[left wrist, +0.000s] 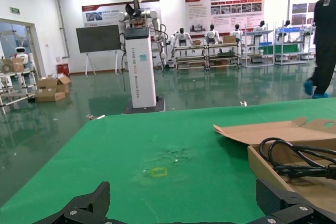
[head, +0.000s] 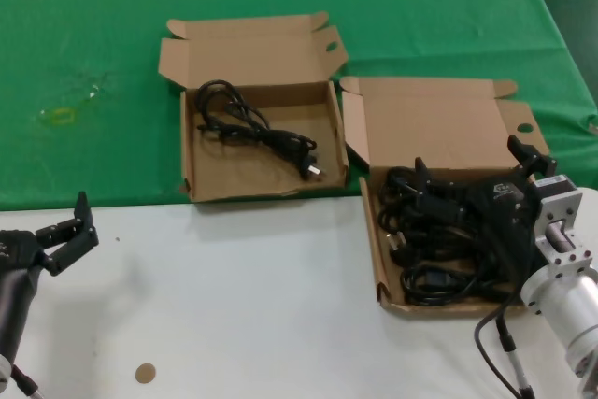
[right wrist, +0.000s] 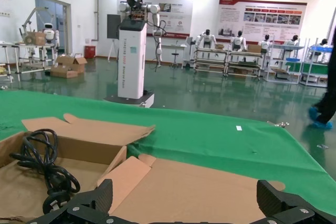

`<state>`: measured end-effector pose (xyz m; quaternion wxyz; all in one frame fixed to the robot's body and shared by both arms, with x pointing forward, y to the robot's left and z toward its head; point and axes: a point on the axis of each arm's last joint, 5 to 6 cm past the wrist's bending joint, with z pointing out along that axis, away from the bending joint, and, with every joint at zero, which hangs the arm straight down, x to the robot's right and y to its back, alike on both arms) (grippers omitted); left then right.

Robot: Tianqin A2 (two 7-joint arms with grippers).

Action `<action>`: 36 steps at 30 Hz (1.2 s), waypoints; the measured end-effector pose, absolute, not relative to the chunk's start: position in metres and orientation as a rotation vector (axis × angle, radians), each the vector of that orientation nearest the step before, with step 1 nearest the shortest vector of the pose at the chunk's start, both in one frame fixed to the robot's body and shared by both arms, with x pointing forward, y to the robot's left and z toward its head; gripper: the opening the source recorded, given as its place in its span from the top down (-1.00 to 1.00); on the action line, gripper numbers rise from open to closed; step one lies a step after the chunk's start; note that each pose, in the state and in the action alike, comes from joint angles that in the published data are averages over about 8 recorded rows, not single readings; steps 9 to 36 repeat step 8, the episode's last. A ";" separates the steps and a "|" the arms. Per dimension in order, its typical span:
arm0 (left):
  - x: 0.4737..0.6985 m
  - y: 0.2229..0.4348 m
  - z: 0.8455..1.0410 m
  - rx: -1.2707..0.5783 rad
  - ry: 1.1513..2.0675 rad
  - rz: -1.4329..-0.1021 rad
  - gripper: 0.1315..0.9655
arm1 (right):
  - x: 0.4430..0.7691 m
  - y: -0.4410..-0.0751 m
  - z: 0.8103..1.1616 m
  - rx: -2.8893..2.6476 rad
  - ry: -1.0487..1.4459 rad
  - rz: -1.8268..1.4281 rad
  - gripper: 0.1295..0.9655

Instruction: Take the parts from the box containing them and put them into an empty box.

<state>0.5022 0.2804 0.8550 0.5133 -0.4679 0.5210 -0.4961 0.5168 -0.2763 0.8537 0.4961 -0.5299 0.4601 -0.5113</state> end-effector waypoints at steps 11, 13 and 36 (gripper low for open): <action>0.502 0.280 0.855 -1.125 1.253 -1.193 -1.00 | 0.517 -0.276 0.854 -1.284 1.115 -1.239 -1.00; 0.502 0.280 0.855 -1.125 1.253 -1.193 -1.00 | 0.517 -0.276 0.854 -1.284 1.115 -1.239 -1.00; 0.502 0.280 0.855 -1.125 1.253 -1.193 -1.00 | 0.517 -0.276 0.854 -1.284 1.115 -1.239 -1.00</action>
